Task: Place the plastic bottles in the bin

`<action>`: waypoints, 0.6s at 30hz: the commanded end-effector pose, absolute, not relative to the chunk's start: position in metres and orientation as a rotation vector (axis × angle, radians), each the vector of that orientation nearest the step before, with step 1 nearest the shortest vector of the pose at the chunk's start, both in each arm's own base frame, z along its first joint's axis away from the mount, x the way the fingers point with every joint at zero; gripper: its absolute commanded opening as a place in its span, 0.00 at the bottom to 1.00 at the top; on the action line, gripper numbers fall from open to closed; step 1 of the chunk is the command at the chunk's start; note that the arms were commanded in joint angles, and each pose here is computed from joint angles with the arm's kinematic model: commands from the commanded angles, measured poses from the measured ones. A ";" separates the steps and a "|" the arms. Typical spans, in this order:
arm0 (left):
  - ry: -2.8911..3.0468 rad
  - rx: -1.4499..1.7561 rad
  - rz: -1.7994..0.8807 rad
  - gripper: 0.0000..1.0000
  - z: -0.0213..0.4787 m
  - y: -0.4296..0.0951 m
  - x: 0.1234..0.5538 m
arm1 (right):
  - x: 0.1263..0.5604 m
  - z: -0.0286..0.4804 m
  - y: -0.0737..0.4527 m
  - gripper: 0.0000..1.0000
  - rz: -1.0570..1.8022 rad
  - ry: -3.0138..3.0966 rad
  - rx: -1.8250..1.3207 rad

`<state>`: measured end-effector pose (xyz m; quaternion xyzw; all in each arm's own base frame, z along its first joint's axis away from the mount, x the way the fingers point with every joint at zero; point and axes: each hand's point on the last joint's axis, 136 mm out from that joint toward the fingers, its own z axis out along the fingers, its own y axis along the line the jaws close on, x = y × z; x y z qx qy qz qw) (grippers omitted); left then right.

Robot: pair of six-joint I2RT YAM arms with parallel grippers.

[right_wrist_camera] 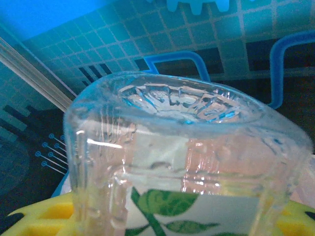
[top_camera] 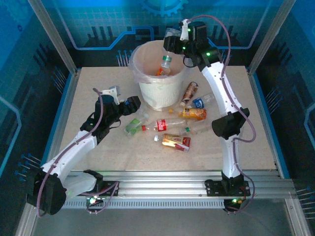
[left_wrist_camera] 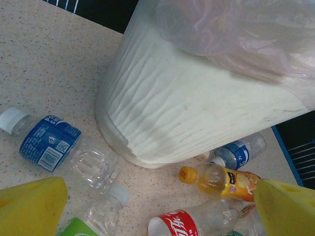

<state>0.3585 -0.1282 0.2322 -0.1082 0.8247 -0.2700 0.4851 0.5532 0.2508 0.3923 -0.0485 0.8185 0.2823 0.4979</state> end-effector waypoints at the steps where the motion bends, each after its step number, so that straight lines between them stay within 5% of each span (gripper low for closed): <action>1: 1.982 -0.247 -0.692 0.99 0.246 -0.134 0.361 | 0.566 0.390 0.251 0.25 0.672 1.955 -0.134; 18: 1.981 -0.251 -0.686 0.99 0.243 -0.134 0.364 | 0.588 0.322 0.263 0.28 0.538 2.052 -0.217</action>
